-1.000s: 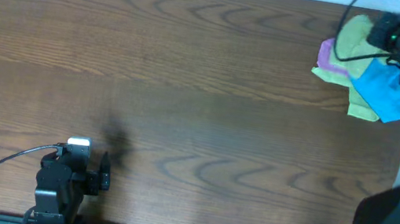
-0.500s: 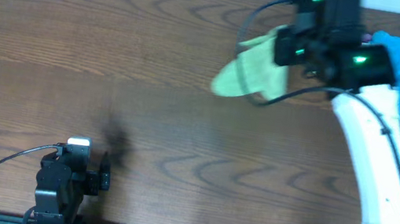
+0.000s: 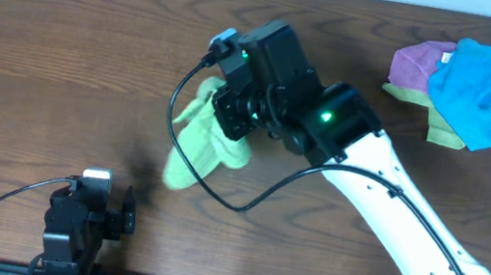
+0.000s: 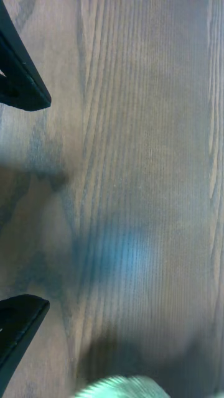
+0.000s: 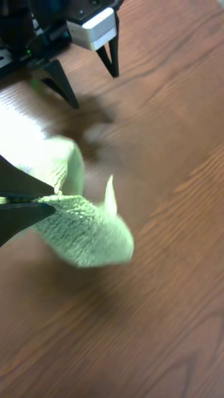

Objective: Fold the cloth

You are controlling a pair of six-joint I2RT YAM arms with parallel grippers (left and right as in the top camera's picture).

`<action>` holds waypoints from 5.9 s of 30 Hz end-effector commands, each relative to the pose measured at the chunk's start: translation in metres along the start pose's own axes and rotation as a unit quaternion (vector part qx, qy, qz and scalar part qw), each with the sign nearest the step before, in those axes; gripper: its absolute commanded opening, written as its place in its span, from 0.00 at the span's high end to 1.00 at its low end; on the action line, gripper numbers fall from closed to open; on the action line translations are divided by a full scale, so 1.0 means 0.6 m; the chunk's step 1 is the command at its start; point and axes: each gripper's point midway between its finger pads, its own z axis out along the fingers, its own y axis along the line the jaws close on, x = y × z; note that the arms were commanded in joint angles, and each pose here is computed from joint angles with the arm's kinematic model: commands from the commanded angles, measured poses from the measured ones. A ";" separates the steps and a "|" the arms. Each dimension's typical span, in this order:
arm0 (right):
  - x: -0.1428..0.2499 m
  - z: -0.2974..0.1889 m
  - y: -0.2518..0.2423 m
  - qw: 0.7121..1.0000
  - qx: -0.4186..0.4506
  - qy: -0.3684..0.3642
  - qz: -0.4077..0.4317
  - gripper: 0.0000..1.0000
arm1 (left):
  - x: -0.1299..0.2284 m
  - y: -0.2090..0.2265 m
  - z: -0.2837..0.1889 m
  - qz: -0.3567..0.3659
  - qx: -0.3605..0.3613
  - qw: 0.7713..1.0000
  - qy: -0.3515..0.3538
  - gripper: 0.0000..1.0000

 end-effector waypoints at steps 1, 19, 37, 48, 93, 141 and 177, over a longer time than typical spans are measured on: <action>-0.003 0.011 -0.017 1.000 0.005 0.003 0.005 0.99 | 0.013 0.001 0.004 -0.001 -0.003 1.000 0.011 0.04; 0.103 0.056 -0.386 0.957 0.179 0.072 0.216 0.01 | 0.013 0.001 0.004 -0.001 -0.003 1.000 0.011 0.05; 0.302 0.144 -0.247 0.944 0.021 0.249 0.213 0.13 | 0.013 0.001 0.004 -0.001 -0.002 1.000 0.011 0.04; 0.358 0.161 -0.223 0.935 0.007 0.281 0.217 0.27 | 0.013 0.001 0.004 -0.001 -0.002 1.000 0.011 0.05; 0.378 0.238 -0.241 0.941 0.080 0.293 0.148 0.99 | 0.013 -0.001 0.004 -0.001 0.001 1.000 0.011 0.05; 0.370 0.232 -0.232 0.941 0.130 0.298 0.092 0.57 | 0.013 -0.001 0.004 -0.001 0.001 1.000 0.011 0.05; 0.285 0.110 -0.282 0.928 0.278 0.189 0.159 0.99 | -0.048 -0.066 -0.032 -0.113 0.122 0.986 -0.015 0.04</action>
